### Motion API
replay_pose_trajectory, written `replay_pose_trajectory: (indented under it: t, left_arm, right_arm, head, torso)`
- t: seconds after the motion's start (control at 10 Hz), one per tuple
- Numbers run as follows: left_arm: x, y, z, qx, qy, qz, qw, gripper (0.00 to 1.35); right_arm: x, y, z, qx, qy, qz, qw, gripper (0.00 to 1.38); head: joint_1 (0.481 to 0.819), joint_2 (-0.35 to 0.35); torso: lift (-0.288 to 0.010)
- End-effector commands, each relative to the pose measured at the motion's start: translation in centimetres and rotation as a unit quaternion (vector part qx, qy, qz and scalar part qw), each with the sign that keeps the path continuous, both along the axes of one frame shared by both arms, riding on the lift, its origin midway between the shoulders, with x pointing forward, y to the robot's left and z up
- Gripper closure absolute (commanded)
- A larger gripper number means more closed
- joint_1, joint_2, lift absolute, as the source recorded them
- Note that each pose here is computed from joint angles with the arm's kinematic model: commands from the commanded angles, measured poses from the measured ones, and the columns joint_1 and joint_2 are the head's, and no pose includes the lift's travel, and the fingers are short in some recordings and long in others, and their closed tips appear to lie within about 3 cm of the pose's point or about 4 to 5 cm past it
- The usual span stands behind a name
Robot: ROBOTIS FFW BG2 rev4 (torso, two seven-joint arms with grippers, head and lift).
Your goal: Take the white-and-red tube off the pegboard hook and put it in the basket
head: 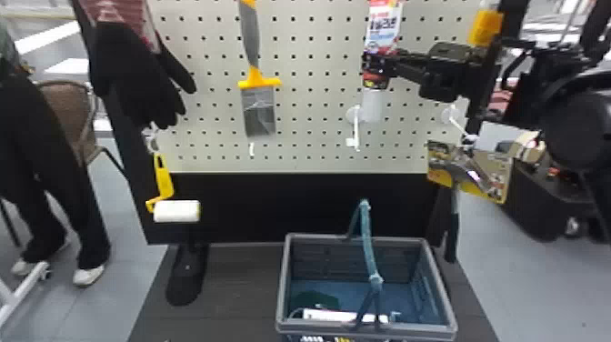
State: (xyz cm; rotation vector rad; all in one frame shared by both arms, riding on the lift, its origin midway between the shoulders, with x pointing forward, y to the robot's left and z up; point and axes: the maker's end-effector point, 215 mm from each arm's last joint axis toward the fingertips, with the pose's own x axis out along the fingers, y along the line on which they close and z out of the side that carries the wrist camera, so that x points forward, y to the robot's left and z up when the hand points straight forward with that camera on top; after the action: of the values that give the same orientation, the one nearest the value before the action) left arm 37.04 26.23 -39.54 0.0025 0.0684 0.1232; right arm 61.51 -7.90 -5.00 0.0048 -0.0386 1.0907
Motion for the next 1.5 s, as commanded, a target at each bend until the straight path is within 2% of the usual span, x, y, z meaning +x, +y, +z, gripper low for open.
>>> replay_pose_trajectory:
  t: [0.0, 0.6, 1.2, 1.4]
  left_arm:
    - [0.0, 0.1, -0.1, 0.0, 0.001, 0.0, 1.0, 0.5]
    - [0.0, 0.1, 0.0, -0.001, 0.0, 0.0, 1.0, 0.5]
    - [0.0, 0.1, 0.0, -0.001, 0.0, 0.0, 1.0, 0.5]
    - [0.0, 0.1, 0.1, -0.001, -0.001, 0.0, 1.0, 0.5]
  right_arm:
    - [0.0, 0.0, -0.2, 0.002, 0.003, 0.0, 1.0, 1.05]
    - [-0.3, 0.1, 0.1, 0.014, 0.005, 0.004, 1.0, 1.05]
    - [-2.5, -0.6, 4.5, 0.019, -0.056, -0.012, 0.998, 1.05]
    - [-3.6, -1.2, 5.0, 0.029, -0.068, -0.02, 0.997, 1.05]
  head:
    - [0.549, 0.0]
    - [0.549, 0.0]
    - [0.549, 0.0]
    - [0.549, 0.0]
  torso:
    - [-0.1]
    - [-0.1]
    - [-0.1]
    - [-0.1]
